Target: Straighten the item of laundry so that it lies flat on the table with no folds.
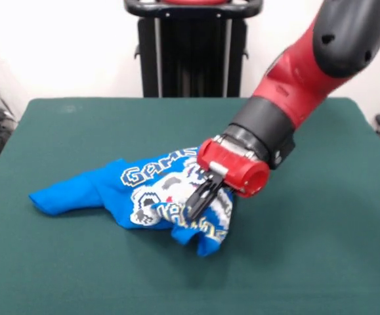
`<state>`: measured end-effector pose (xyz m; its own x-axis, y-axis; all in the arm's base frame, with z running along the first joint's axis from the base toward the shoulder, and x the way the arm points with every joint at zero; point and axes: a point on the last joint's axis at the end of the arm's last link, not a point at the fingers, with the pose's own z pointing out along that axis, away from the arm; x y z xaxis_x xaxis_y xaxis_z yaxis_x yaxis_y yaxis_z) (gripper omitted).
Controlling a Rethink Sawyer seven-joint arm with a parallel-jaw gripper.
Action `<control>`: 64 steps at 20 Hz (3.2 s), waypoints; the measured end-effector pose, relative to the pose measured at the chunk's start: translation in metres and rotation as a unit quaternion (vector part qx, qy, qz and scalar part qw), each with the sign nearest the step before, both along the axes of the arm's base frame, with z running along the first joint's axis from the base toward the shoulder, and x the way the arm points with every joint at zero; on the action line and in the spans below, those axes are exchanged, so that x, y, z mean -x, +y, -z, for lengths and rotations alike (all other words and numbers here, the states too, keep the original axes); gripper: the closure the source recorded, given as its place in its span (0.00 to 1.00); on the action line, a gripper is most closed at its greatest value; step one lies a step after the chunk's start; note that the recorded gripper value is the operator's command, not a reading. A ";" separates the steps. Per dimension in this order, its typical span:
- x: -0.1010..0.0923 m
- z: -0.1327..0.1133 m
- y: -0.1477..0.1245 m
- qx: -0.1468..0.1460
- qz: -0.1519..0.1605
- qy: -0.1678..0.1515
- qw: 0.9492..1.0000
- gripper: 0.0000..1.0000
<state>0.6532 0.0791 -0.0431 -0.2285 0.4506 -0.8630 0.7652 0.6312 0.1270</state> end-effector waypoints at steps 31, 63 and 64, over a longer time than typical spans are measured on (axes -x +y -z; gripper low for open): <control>-0.003 -0.035 -0.137 -0.262 0.315 0.000 0.912 1.00; 0.031 -0.095 -0.057 -0.417 0.273 0.166 0.851 1.00; 0.034 -0.096 -0.057 -0.418 0.275 0.170 0.849 1.00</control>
